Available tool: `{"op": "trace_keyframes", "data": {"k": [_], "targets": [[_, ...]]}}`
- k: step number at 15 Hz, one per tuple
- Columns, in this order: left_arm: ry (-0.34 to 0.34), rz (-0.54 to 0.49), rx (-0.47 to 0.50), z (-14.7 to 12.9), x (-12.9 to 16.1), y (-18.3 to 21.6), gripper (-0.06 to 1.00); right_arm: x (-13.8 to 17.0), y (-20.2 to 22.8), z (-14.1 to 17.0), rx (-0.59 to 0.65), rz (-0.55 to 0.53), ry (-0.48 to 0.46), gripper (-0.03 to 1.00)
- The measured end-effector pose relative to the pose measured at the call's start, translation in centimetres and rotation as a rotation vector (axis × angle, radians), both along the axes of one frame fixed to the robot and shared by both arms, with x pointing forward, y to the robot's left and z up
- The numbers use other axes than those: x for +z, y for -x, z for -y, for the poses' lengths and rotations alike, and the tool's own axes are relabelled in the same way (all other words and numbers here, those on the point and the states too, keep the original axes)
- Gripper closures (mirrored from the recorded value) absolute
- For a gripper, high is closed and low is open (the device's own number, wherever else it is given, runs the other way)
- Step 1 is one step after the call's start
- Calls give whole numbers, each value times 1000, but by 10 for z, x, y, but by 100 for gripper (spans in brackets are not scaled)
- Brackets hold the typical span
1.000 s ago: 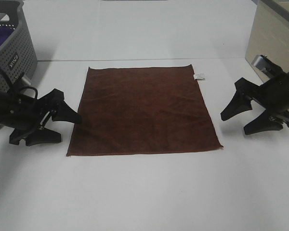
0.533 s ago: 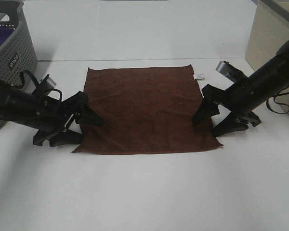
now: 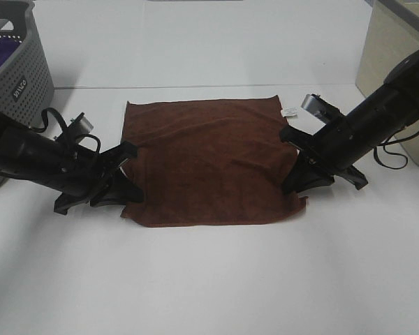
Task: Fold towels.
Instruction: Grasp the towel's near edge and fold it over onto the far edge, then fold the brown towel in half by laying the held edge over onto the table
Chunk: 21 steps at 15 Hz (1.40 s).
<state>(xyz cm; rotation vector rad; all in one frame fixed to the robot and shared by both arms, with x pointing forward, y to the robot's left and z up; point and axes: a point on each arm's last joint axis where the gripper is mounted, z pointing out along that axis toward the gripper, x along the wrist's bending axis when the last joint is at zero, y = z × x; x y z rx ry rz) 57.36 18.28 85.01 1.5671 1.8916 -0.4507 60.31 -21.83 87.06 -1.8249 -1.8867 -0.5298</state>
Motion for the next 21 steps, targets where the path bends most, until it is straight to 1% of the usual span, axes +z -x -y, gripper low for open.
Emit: {"op": "trace_keyframes", "data": {"k": [3, 4, 5, 6, 10, 11, 13, 14, 16, 17, 19, 21], "targets": [[8, -62, -52, 1, -1, 9, 94, 1, 8, -1, 15, -63, -25, 97], [-4, -82, -60, -1, -2, 15, 94, 0, 16, -1, 11, -77, -19, 97], [-11, -95, -69, -3, 0, 25, 94, 1, 25, 1, 9, -85, -9, 97], [-16, -95, -76, -5, 8, 38, 94, 5, 41, 2, 12, -106, -2, 97], [-34, -133, -75, -13, 14, 73, 94, 0, 85, 8, 7, -188, 26, 97], [-36, -131, -78, -14, 17, 78, 94, -1, 87, 8, 10, -196, 26, 97], [-28, -94, -73, -14, 29, 77, 94, 4, 87, 7, 23, -198, 12, 97], [-21, -69, -65, -13, 36, 73, 94, 11, 83, 6, 31, -188, -1, 97], [-9, -15, -43, -10, 53, 54, 94, 34, 62, 3, 31, -96, -16, 97], [-16, 16, -34, -9, 61, 43, 94, 43, 50, 2, 26, -49, -18, 97], [-54, 109, -22, -8, 78, 19, 94, 64, 18, 0, 21, 69, -21, 97], [-94, 191, -7, -8, 92, -4, 94, 72, -13, -2, 16, 144, -24, 97]]}}
